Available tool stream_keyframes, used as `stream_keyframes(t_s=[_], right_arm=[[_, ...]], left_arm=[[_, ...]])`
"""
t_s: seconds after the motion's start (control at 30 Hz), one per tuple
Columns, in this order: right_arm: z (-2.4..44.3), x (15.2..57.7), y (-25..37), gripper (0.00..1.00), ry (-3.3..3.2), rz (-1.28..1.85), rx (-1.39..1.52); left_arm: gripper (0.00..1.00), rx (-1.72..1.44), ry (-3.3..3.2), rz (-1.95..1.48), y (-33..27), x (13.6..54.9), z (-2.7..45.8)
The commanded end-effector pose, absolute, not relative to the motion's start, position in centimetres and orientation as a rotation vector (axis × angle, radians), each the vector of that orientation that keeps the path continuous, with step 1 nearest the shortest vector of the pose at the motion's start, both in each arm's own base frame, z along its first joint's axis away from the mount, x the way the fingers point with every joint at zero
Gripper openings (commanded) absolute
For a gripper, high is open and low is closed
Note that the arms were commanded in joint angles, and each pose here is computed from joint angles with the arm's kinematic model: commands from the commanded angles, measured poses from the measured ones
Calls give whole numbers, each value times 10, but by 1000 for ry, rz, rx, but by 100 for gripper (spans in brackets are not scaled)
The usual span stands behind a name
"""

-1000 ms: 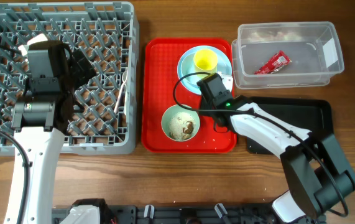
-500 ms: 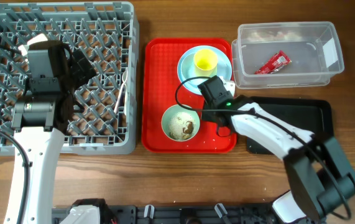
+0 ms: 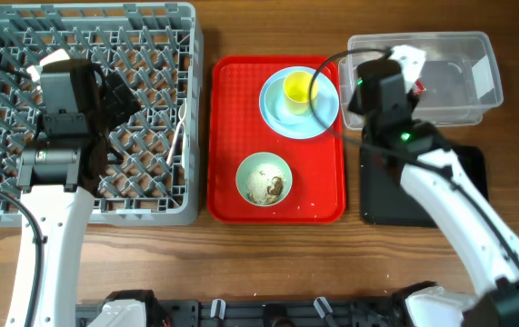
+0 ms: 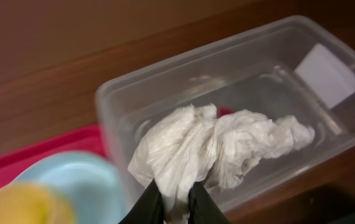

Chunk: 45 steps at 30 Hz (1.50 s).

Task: Sort waste into correct bins and load items into the dishwasher rack
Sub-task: 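Carry the tissue right into the clear bin and release it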

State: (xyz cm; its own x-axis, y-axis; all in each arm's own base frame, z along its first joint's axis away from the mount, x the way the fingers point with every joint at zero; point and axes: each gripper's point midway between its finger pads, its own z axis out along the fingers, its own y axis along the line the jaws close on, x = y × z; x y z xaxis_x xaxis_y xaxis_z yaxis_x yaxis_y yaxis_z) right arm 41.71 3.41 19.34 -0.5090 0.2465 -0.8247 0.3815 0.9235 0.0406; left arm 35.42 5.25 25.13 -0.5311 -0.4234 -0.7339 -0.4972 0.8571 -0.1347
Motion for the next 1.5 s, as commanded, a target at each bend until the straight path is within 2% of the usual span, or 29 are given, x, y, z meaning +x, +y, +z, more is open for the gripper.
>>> stream_keyframes(t_s=[0.0,0.07,0.13,0.17,0.23,0.37,0.6,0.7,0.87,1.0,1.47], right_arm=[[165,441,9,16,2175,-228,384],[152,453,14,16,2208,-122,333],[142,459,18,11,2236,-33,302],[140,460,18,16,2243,-19,303],[137,459,12,57,2249,-26,314],[148,461,11,69,2233,-50,256],[237,437,23,100,2146,58,210],[251,411,48,100,2177,248,159],[227,359,104,100,2397,701,119],[214,350,104,100,2470,744,264],[213,350,104,100,2467,840,564]], left_arm=[[100,-695,2186,126,57,355,253],[100,-695,2186,126,57,355,253],[100,-695,2186,126,57,355,253],[100,-695,2186,126,57,355,253],[100,-696,2186,126,57,355,253],[100,-695,2186,126,57,355,253],[100,-695,2186,126,57,355,253],[100,-695,2186,126,57,355,253],[100,-695,2186,126,57,355,253],[100,-696,2186,126,57,355,253],[100,-695,2186,126,57,355,253]])
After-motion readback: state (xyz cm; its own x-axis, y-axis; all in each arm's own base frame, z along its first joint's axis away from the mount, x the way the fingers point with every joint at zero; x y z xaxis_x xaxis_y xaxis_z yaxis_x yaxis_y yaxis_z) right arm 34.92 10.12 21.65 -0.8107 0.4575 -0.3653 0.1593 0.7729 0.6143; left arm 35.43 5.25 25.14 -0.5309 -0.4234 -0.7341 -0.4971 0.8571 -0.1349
